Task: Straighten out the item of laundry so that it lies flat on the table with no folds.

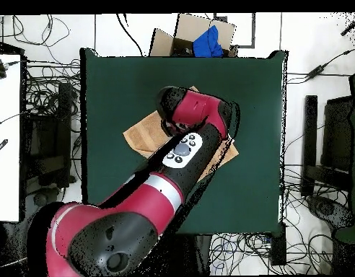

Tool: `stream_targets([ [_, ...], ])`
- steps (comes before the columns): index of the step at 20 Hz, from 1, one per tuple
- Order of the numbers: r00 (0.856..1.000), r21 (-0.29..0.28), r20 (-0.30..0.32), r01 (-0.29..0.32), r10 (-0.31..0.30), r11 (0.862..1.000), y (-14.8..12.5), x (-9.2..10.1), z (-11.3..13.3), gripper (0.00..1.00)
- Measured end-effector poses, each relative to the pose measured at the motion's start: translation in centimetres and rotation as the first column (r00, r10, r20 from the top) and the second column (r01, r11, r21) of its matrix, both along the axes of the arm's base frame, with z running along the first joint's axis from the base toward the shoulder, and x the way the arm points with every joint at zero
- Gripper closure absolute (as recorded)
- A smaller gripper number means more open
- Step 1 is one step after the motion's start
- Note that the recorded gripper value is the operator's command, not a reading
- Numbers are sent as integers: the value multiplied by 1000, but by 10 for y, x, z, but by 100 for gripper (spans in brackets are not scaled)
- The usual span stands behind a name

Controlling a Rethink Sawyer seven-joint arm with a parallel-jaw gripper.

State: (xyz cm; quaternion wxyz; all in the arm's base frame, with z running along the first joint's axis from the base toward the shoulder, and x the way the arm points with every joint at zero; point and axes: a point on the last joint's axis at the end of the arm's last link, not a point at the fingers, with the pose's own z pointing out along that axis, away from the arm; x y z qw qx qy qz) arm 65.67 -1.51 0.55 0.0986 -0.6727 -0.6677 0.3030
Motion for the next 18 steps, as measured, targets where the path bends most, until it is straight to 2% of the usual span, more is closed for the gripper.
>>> stream_targets([
  [5,999,32,7,34,-34,999,1,-10,7,0],
  [9,998,53,43,39,-41,998,4,-17,5,0],
  [18,985,75,173,5,-18,997,8,-28,-29,0],
])
